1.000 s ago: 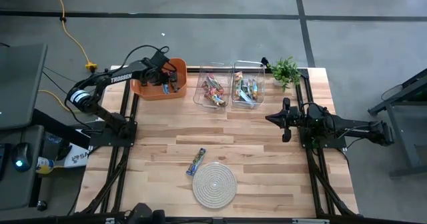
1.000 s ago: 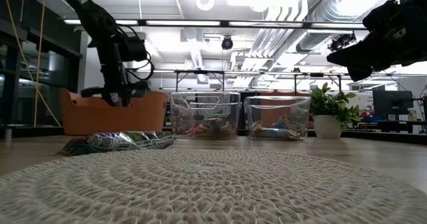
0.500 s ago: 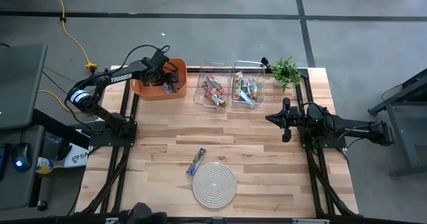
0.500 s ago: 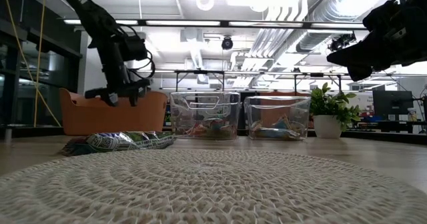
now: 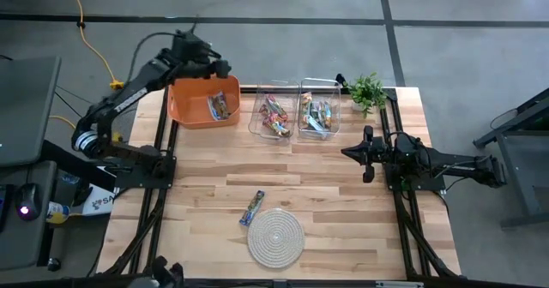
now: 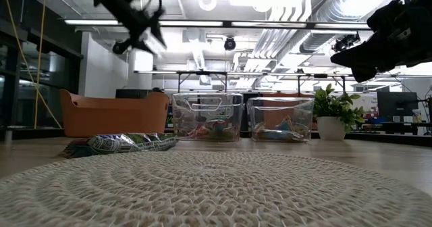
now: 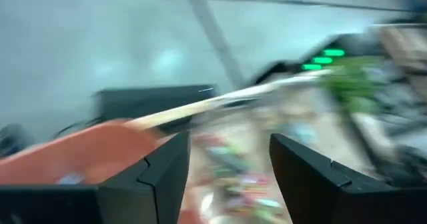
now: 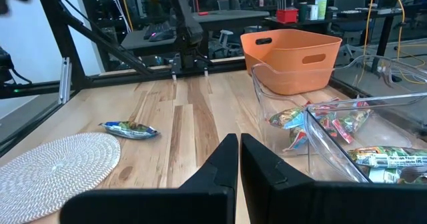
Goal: Pick and place Granola Bars by type
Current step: Put the blue granola bar into the orange bin
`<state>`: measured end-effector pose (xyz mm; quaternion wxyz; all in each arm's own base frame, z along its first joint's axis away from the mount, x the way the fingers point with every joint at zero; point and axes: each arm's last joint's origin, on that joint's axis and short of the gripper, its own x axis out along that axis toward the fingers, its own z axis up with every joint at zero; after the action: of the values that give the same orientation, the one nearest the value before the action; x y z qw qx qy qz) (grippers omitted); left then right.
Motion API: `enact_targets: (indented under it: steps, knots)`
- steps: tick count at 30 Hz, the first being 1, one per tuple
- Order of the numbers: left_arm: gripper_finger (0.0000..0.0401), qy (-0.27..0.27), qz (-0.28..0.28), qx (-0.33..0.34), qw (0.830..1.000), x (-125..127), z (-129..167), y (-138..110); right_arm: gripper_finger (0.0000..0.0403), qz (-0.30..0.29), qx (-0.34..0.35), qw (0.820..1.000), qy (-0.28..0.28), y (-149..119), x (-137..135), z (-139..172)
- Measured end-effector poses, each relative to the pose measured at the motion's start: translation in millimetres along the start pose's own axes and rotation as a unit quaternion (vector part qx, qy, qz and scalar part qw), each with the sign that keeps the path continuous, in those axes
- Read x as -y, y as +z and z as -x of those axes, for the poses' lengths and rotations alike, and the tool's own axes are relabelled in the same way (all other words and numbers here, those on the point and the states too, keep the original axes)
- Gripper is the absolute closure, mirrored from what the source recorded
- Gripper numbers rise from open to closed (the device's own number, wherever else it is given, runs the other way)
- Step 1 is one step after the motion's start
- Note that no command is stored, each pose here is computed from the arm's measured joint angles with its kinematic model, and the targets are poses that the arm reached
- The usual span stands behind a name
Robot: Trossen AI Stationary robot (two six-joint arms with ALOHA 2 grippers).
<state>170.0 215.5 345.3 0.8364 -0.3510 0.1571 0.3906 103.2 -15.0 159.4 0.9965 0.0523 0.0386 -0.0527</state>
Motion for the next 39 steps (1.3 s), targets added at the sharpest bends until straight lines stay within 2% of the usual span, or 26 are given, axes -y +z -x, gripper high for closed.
enact_targets:
  steps: [5,10,14,19,25,28,39]
  knots:
    - [0.0196,-0.161,-0.032,0.009,0.986,27,43,18,0.0402,0.0,0.0,1.0,0.0,0,0,0]
    - [0.0196,-0.309,-0.034,-0.029,0.95,43,74,21,0.0402,0.0,0.0,1.0,0.0,0,0,0]
    - [0.0196,-0.359,-0.028,-0.058,0.931,60,87,11,0.0402,0.0,0.0,1.0,0.0,0,0,0]
    - [0.0196,-0.406,-0.061,-0.073,0.909,92,100,-8,0.0402,0.0,0.0,1.0,0.0,0,0,0]
    - [0.0197,-0.425,-0.073,-0.075,0.899,134,113,-38,0.0402,0.0,0.0,1.0,0.0,0,0,0]
    - [0.0197,-0.419,-0.079,-0.071,0.902,152,121,-56,0.0402,0.0,0.0,1.0,0.0,0,0,0]
    - [0.0197,-0.341,-0.018,-0.041,0.939,192,162,-122,0.0402,0.0,0.0,1.0,0.0,0,0,0]
